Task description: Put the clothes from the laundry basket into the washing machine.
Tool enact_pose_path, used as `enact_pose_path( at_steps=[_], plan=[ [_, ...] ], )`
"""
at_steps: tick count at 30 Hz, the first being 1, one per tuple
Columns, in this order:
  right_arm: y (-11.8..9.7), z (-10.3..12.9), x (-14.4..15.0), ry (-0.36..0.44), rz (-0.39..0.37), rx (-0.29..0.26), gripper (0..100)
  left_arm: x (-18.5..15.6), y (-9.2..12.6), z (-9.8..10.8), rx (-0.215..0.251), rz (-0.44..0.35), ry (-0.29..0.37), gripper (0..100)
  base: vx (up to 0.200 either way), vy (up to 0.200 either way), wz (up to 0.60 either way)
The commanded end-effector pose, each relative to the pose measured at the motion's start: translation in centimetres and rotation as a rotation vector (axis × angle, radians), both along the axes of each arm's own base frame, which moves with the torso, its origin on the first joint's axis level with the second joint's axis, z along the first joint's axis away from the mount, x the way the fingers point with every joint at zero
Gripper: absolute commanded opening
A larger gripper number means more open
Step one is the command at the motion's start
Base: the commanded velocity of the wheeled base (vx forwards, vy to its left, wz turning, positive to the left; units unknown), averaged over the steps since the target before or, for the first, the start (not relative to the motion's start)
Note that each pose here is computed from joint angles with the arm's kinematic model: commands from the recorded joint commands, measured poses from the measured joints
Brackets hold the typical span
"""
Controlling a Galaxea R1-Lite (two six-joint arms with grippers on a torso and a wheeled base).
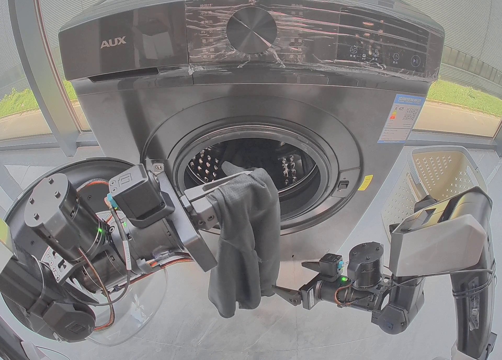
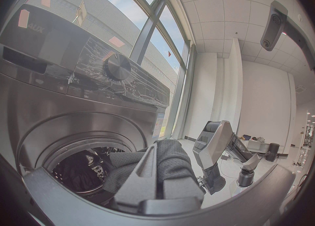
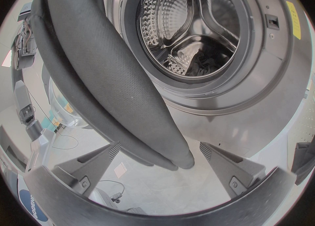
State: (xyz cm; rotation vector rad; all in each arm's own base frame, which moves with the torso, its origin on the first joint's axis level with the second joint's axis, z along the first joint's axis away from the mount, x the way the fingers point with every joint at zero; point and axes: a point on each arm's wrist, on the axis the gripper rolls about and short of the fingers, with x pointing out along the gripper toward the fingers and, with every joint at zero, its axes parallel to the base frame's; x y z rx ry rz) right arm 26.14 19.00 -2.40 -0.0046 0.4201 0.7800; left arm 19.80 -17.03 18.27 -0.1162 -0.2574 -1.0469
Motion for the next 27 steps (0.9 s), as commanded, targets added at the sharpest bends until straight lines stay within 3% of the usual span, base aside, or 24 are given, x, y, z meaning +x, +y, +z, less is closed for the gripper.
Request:
enact_pose_path(
  at_steps=[1, 9, 15, 16, 23, 24, 26, 27],
  plan=[
    [0.5, -1.2, 0.6, 0.013, 0.018, 0.0, 100, 0.0, 0.0, 0.1, -0.004, 0.0, -0.003, 0, 0.0, 0.0, 0.0],
    [2.0, -3.1, 2.6, -0.01, 0.052, 0.032, 100, -0.2, 0.2, 0.7, -0.02, -0.001, -0.019, 0, 0.0, 0.0, 0.0],
    [3.2, -3.1, 3.1, -0.039, 0.068, 0.053, 100, -0.3, 0.2, 0.6, -0.018, 0.0, -0.014, 0, 0.0, 0.0, 0.0],
    [3.2, -3.1, 3.1, -0.04, 0.068, 0.054, 0, -0.3, 0.2, 0.6, -0.018, 0.002, -0.014, 0, 0.0, 0.0, 0.0],
    [2.3, -1.7, 2.8, -0.06, 0.053, 0.044, 0, 0.0, 0.5, 0.3, -0.011, 0.024, -0.002, 0, 0.0, 0.0, 0.0],
    [1.5, -0.5, 2.3, -0.082, 0.049, 0.028, 0, -0.1, 0.6, 0.2, -0.01, 0.027, 0.001, 0, 0.0, 0.0, 0.0],
    [1.2, -0.2, 2.2, -0.085, 0.045, 0.024, 0, -0.1, 0.6, 0.2, -0.009, 0.027, 0.002, 0, 0.0, 0.0, 0.0],
    [0.4, 1.4, 1.7, -0.102, 0.021, 0.029, 0, -0.1, 0.8, 0.1, -0.008, 0.032, 0.006, 0, 0.0, 0.0, 0.0]
  ],
)
